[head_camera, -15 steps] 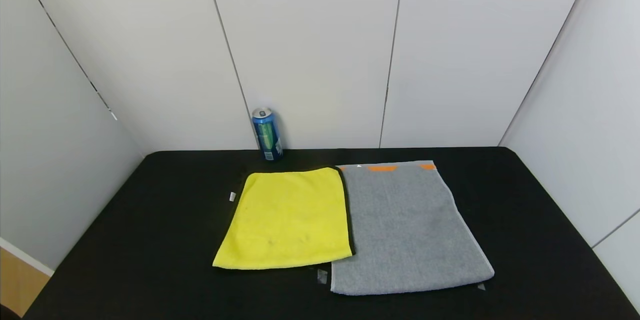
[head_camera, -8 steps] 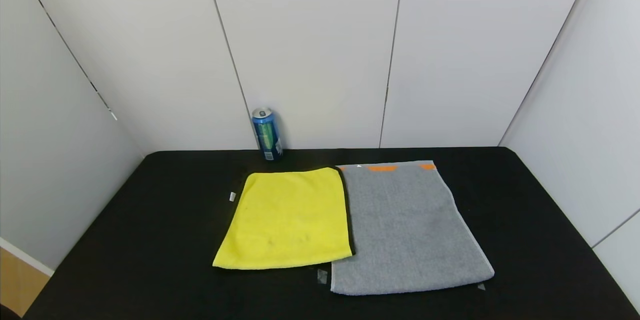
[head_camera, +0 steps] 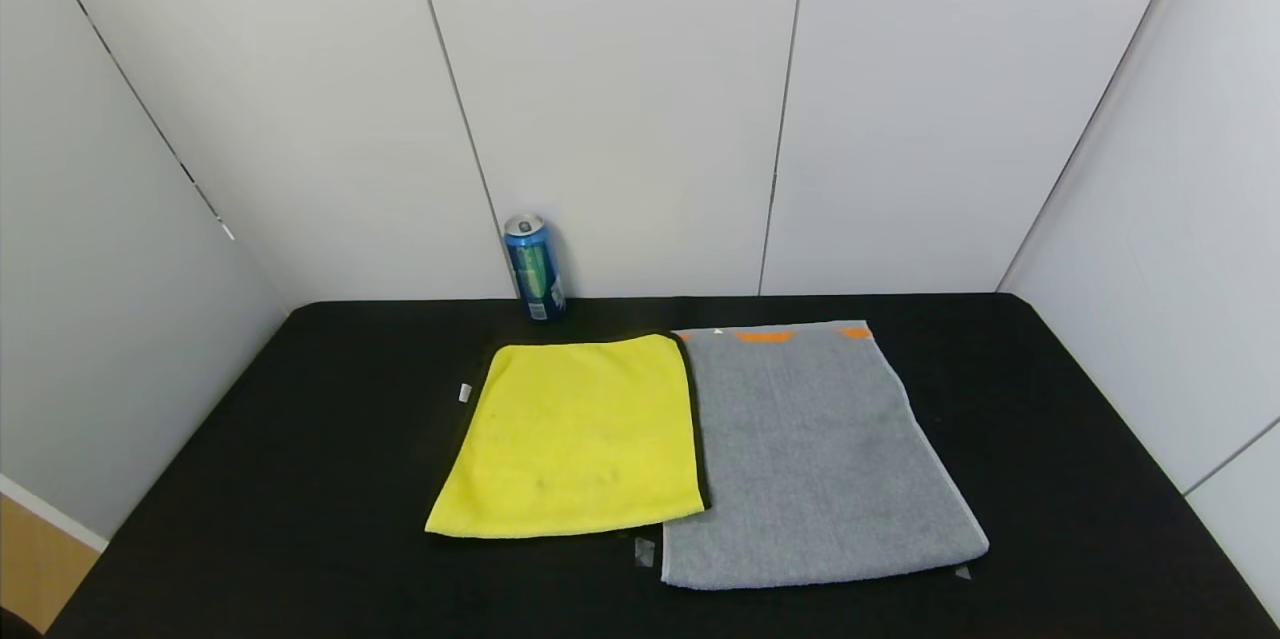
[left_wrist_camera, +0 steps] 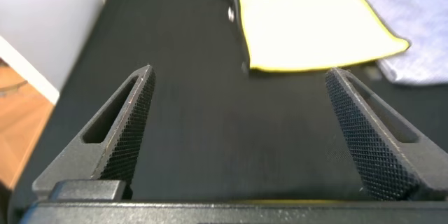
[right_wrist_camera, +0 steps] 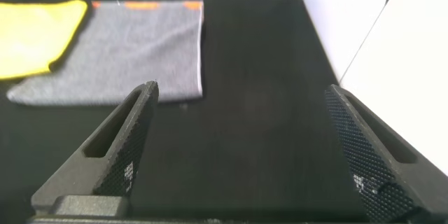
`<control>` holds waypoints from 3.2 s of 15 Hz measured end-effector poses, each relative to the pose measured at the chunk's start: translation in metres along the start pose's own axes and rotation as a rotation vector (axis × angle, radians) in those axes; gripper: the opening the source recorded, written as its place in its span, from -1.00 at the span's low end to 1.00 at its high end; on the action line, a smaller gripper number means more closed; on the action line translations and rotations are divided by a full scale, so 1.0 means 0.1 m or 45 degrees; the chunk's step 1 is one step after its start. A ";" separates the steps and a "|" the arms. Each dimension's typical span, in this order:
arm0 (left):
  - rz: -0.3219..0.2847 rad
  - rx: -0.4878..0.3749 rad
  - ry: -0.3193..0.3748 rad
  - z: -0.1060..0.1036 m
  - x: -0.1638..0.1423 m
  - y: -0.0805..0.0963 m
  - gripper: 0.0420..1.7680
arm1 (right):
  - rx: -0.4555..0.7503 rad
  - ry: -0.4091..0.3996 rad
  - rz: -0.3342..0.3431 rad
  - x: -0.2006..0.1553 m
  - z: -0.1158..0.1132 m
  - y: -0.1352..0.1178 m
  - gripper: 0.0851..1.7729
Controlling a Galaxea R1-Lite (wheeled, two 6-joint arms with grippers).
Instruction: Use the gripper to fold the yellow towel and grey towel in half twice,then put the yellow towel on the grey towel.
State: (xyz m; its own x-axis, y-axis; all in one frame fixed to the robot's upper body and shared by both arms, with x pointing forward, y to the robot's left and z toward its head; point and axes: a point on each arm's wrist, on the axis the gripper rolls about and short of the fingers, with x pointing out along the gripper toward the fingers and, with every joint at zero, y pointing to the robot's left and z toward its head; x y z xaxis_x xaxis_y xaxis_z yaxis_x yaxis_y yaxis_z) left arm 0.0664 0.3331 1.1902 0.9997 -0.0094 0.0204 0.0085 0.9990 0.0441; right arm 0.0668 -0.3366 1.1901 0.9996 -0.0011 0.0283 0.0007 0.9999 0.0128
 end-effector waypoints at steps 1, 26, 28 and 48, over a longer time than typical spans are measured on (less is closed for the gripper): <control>-0.006 0.000 -0.027 0.07 -0.02 0.00 0.94 | 0.004 -0.015 0.008 -0.02 0.07 0.00 0.93; -0.174 0.014 0.387 1.52 1.40 0.03 0.94 | 0.015 0.375 0.516 1.94 1.73 0.77 0.93; -0.212 0.016 0.458 1.46 1.56 -0.01 0.94 | 0.012 0.428 0.549 2.11 1.63 1.00 0.93; -0.459 -0.137 0.917 0.79 2.37 -0.13 0.94 | 0.286 0.913 0.906 3.01 0.82 2.10 0.93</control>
State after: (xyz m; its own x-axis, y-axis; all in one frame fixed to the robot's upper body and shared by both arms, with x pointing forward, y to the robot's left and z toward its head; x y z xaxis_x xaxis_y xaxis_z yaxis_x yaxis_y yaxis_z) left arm 0.3012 0.3145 1.2739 0.7032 -0.3375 -0.6258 0.2977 0.9390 -0.1720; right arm 0.3657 -0.1281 1.2837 0.5487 0.6711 -0.4986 -0.5288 0.7405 0.4147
